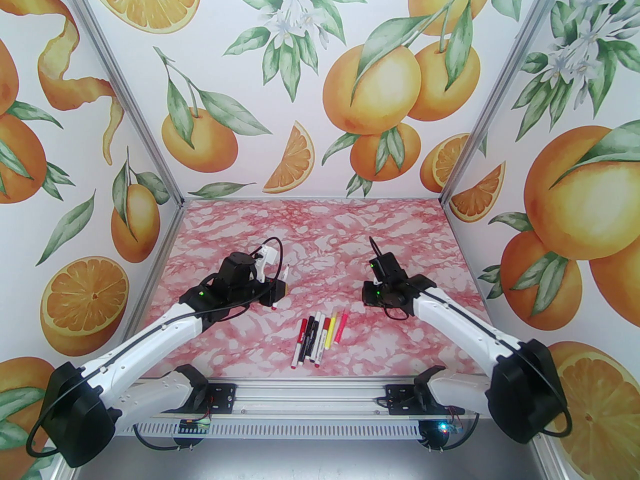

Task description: Open the pen caps

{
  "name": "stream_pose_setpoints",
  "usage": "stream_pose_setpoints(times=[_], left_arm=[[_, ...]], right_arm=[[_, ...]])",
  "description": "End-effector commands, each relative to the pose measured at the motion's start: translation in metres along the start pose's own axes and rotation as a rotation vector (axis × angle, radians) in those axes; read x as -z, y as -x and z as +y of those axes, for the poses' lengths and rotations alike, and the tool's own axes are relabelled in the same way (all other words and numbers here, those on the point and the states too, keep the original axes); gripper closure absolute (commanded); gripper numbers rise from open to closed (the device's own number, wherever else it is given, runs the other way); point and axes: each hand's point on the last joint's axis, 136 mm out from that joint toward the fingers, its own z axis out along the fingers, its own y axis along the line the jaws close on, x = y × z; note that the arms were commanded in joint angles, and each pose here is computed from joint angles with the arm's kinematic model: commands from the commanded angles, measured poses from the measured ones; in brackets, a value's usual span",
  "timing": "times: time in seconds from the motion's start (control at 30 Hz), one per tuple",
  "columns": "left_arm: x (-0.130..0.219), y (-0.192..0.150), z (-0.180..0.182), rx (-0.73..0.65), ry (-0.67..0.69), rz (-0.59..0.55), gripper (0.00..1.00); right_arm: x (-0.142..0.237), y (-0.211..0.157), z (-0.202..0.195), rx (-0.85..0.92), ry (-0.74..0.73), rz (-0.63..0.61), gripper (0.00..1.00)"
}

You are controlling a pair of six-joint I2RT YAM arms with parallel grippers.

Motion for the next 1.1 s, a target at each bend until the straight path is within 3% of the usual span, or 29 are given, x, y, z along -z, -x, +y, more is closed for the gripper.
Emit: stream_pose_setpoints(times=[0.0, 0.4, 0.83, 1.07], left_arm=[[-0.001, -0.007, 0.007, 0.018, 0.017, 0.015, 1.00], [-0.006, -0.010, 0.004, 0.021, -0.002, 0.034, 1.00], [-0.009, -0.012, 0.005, 0.027, -0.004, 0.044, 1.00], [-0.013, -0.016, 0.008, 0.037, 0.005, 0.062, 1.00]], right_arm=[[-0.016, 0.003, -0.007, 0.006, -0.053, -0.024, 0.91], [-0.060, -0.013, -0.012, 0.036, -0.112, 0.080, 0.88], [-0.063, -0.015, -0.017, 0.037, -0.139, 0.084, 0.74], [-0.062, -0.015, -0.018, 0.039, -0.142, 0.082, 0.72]])
